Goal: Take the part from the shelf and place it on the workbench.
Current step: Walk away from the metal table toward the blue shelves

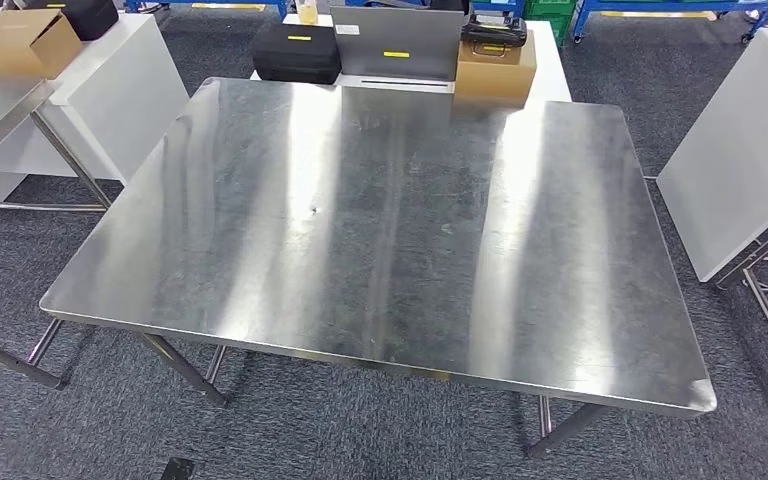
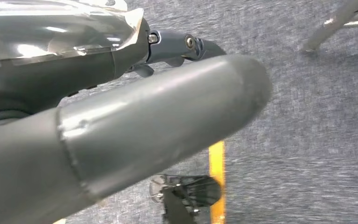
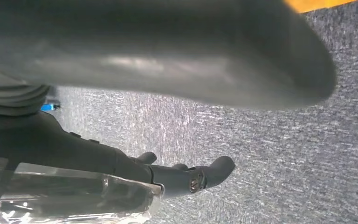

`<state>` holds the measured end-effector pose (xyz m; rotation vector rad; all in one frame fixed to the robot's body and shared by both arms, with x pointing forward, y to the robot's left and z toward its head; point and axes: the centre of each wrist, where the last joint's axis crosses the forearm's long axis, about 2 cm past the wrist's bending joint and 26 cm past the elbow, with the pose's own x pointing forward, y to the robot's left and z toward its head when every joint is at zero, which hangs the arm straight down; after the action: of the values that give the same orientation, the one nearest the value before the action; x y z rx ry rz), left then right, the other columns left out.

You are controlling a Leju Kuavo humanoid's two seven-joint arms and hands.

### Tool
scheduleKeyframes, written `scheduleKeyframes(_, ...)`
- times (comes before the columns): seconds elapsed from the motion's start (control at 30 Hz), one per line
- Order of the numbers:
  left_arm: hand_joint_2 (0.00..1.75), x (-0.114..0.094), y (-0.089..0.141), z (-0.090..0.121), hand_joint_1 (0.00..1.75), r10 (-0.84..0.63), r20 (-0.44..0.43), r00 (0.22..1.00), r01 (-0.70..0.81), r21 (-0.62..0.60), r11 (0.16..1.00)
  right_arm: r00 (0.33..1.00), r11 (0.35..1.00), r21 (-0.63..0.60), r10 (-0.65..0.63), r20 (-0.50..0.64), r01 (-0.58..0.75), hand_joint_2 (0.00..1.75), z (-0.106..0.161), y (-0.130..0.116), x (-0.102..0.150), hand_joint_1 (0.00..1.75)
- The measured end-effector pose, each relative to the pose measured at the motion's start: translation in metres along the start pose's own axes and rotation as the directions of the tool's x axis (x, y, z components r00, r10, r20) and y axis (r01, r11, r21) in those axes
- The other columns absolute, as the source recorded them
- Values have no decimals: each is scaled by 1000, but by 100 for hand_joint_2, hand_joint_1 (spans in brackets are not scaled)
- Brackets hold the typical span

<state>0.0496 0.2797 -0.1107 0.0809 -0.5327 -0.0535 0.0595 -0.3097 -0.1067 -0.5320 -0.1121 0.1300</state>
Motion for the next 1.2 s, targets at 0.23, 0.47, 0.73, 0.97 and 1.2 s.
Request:
scheduleKeyframes(0.23,0,-1,1,0,0,-4,0,1000,4,-1,1000,1000,1000,-3,5,-6,-5,0,0,0,-1,0)
scheduleKeyframes(0.47,0,1,2,-1,0,-8,8,1000,8,0,1000,1000,1000,9,6,-26,-6,0,1,1,0,0)
scheduleKeyframes(0.73,0,2,-3,0,0,-8,14,1000,8,-11,1000,1000,1000,11,-9,-15,9,175,-3,-6,-2,0)
scheduleKeyframes(0.97,0,1,-4,0,0,-7,14,1000,8,-16,1000,1000,1000,9,-13,-12,13,175,-5,-9,-2,0)
scheduleKeyframes(1.2,0,0,-5,1,0,-7,18,1000,7,-18,1000,1000,1000,10,-8,-17,8,175,-5,-9,-3,0)
